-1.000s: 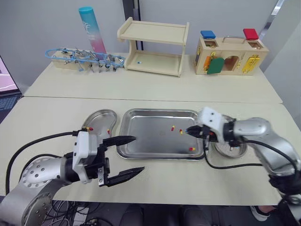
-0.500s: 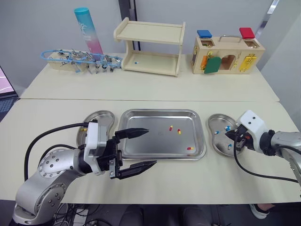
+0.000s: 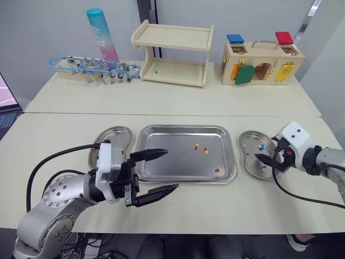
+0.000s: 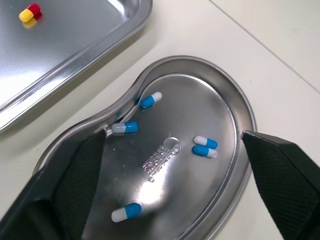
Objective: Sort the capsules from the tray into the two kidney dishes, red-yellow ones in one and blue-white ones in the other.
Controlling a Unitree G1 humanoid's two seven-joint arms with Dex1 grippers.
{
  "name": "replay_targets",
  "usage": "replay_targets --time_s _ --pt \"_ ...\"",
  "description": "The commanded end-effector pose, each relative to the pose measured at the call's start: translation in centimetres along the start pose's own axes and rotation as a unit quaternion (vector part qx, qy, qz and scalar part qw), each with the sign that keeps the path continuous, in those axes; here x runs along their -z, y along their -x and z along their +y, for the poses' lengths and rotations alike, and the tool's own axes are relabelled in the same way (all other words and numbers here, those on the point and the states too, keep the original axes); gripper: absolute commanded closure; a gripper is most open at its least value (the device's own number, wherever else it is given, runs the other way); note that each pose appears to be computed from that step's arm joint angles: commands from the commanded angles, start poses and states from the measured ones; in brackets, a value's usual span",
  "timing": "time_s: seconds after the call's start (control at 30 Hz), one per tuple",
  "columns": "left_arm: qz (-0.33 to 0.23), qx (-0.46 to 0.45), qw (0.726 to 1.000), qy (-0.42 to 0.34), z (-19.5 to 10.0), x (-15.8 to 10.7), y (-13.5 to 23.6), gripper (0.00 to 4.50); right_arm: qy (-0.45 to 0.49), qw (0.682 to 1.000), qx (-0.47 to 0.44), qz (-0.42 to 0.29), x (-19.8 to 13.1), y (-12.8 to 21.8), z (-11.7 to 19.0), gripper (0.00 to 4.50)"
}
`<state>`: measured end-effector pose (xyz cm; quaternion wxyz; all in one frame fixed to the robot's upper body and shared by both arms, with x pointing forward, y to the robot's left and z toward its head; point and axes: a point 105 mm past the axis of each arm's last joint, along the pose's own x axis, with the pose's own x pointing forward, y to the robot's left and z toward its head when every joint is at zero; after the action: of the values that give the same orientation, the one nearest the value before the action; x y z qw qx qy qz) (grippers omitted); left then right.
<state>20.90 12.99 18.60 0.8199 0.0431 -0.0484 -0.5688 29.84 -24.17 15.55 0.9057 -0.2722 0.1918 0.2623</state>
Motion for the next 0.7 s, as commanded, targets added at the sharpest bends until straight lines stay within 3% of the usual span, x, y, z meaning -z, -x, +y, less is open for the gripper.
replay_targets --time_s 0.03,0.17,0.33,0.53,0.7 --pt "0.020 -0.105 0.994 -0.012 3.0 -0.1 2.8 0.00 0.038 0.999 0.008 -0.034 -1.1 1.3 -0.9 0.03" --pt "0.065 -0.220 0.973 -0.016 6.4 0.9 7.5 0.00 0.063 0.997 -0.017 -0.047 -0.7 2.2 -0.8 0.03" --pt "0.098 -0.393 0.914 -0.029 10.2 0.7 17.0 0.00 0.119 0.988 -0.054 -0.077 0.2 4.4 -1.2 0.03" --pt "0.173 -0.502 0.847 -0.010 8.9 3.2 25.4 0.00 0.106 0.990 -0.080 -0.044 3.1 6.8 -2.3 0.03" --pt "0.228 -0.550 0.802 0.034 6.6 6.1 30.2 0.00 0.075 0.992 -0.096 -0.010 5.7 8.3 -2.1 0.03"
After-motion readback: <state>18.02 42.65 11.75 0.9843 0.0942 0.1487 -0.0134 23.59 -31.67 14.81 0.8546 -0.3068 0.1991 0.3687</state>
